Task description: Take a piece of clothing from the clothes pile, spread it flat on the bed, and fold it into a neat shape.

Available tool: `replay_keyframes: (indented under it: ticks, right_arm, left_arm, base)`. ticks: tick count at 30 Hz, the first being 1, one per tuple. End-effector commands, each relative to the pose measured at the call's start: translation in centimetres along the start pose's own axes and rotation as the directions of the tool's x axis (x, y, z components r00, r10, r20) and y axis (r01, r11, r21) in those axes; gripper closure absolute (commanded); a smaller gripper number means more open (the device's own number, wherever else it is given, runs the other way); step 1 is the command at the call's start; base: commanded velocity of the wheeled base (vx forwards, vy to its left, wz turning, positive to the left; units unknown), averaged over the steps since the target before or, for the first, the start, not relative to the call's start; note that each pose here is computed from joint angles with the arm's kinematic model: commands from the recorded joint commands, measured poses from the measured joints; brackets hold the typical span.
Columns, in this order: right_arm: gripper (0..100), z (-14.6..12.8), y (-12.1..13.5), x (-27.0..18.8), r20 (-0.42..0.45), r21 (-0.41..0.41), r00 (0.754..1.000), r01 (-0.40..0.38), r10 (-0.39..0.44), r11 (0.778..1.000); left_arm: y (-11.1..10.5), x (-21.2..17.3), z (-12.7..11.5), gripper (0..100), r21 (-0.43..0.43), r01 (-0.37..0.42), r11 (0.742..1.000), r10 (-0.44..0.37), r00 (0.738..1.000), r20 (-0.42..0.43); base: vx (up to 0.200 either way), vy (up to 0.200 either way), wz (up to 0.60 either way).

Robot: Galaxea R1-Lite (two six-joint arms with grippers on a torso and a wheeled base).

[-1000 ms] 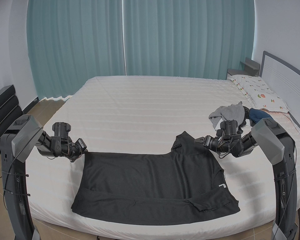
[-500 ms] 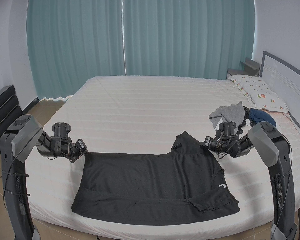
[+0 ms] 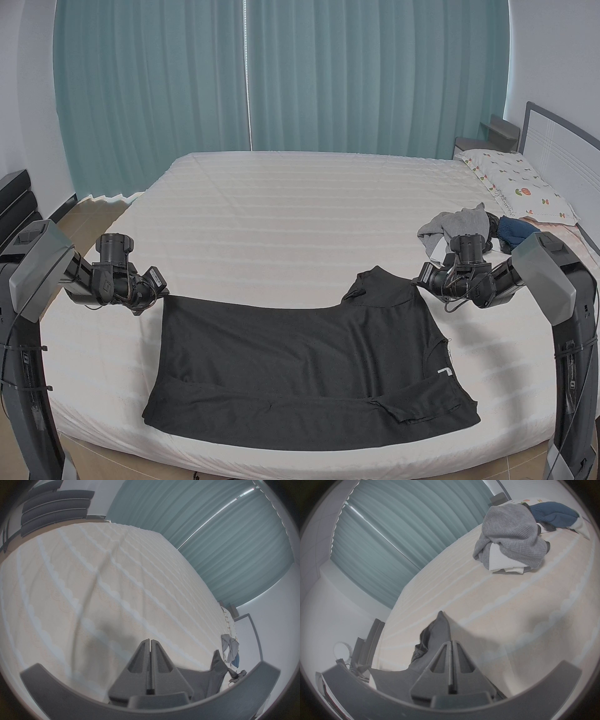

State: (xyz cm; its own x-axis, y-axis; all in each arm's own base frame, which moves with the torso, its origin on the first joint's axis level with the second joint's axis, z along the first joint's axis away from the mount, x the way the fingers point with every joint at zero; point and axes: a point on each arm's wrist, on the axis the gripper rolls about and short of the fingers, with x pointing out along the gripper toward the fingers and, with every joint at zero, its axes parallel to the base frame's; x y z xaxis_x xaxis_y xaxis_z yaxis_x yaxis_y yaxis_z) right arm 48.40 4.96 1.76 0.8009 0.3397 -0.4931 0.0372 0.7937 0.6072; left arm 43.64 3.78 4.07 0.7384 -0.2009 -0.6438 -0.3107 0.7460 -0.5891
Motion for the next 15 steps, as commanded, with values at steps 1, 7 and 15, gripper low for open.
replay_keyframes:
  ticks: [1,7,15]
  right_arm:
    - [100,1.5,1.4,-2.6,0.031,0.014,0.999,-0.036,0.036,0.999]
    - [100,0.8,0.6,-4.1,0.054,0.018,0.998,-0.035,0.034,0.999]
    - [100,2.3,0.7,-6.3,0.150,0.076,0.985,-0.093,0.081,0.993]
  left_arm:
    - [-0.6,-1.1,0.5,100,0.036,-0.008,0.999,0.008,1.000,0.019]
    - [-0.9,-2.4,1.1,100,0.022,-0.030,0.999,0.029,0.998,0.059]
    - [-0.5,-2.2,0.3,100,0.038,-0.054,0.998,0.052,0.997,0.058]
  base:
    - [0.000,0.000,0.00]
    - [0.000,0.000,0.00]
    - [0.000,0.000,0.00]
